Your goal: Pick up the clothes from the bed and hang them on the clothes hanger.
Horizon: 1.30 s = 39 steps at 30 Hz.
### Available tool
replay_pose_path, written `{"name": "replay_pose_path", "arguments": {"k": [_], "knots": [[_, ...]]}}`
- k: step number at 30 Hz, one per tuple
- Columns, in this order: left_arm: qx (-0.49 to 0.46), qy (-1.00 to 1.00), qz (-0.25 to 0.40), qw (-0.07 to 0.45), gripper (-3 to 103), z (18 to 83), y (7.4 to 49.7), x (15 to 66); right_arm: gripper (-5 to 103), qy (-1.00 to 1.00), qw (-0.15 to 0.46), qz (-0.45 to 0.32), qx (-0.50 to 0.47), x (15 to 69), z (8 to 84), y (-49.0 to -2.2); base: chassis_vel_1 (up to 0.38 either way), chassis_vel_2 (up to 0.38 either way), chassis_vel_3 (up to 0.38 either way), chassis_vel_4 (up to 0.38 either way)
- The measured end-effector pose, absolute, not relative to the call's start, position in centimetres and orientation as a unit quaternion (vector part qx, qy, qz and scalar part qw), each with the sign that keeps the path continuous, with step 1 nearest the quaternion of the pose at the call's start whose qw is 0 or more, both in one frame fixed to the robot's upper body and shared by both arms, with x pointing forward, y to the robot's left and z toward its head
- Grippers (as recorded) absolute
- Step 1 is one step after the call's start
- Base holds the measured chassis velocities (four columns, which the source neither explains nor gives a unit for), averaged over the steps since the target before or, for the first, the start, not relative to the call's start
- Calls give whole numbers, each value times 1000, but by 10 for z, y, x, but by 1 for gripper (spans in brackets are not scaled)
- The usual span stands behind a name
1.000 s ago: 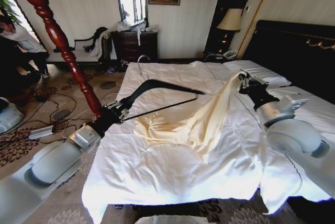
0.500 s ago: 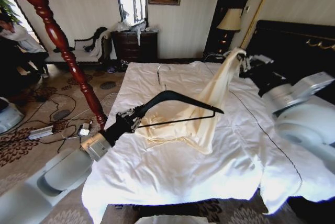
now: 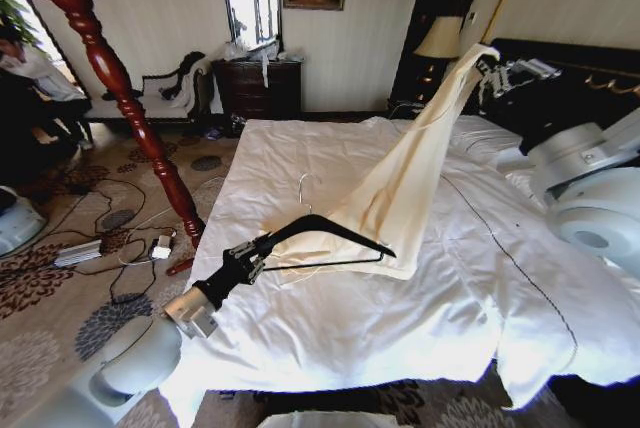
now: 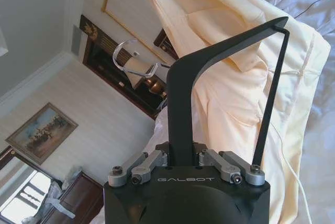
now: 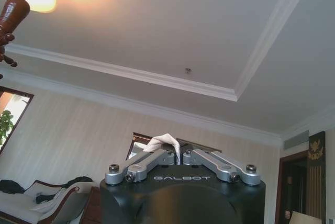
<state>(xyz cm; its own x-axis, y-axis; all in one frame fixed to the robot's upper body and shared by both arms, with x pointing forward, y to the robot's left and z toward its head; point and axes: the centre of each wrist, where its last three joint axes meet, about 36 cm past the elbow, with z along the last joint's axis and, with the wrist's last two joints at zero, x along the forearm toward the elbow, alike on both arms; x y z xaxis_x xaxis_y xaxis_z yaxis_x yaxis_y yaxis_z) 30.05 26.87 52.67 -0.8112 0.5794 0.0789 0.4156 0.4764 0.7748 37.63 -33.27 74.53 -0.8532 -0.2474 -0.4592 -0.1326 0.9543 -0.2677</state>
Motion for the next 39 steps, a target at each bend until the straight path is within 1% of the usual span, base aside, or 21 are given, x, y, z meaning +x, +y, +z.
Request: {"name": "replay_pose_path", "arguments": {"k": [4, 6, 11, 15, 22, 29, 32, 39], "knots": [[284, 845, 442, 99, 20, 522, 272, 302, 1, 957, 254, -108, -90, 376, 744, -333, 0, 0, 0, 0], [266, 844, 455, 99, 20, 519, 276, 305, 1, 957, 256, -104, -85, 376, 744, -334, 0, 0, 0, 0], [251, 849, 454, 93, 20, 517, 276, 307, 1, 957, 257, -101, -83, 376, 743, -333, 0, 0, 0, 0], [264, 860, 429, 83, 20, 506, 266, 302, 1, 957, 259, -100, -81, 376, 743, -334, 0, 0, 0, 0], [277, 869, 403, 78, 20, 493, 256, 299, 1, 957, 259, -101, -81, 376, 744, -333, 0, 0, 0, 0], [288, 892, 340, 73, 20, 479, 229, 300, 1, 958, 258, -95, -85, 375, 739, -332, 0, 0, 0, 0], [289, 900, 318, 74, 20, 470, 217, 309, 1, 958, 257, -91, -92, 374, 734, -331, 0, 0, 0, 0], [270, 909, 307, 80, 20, 468, 218, 334, 1, 958, 255, -91, -93, 374, 727, -330, 0, 0, 0, 0]]}}
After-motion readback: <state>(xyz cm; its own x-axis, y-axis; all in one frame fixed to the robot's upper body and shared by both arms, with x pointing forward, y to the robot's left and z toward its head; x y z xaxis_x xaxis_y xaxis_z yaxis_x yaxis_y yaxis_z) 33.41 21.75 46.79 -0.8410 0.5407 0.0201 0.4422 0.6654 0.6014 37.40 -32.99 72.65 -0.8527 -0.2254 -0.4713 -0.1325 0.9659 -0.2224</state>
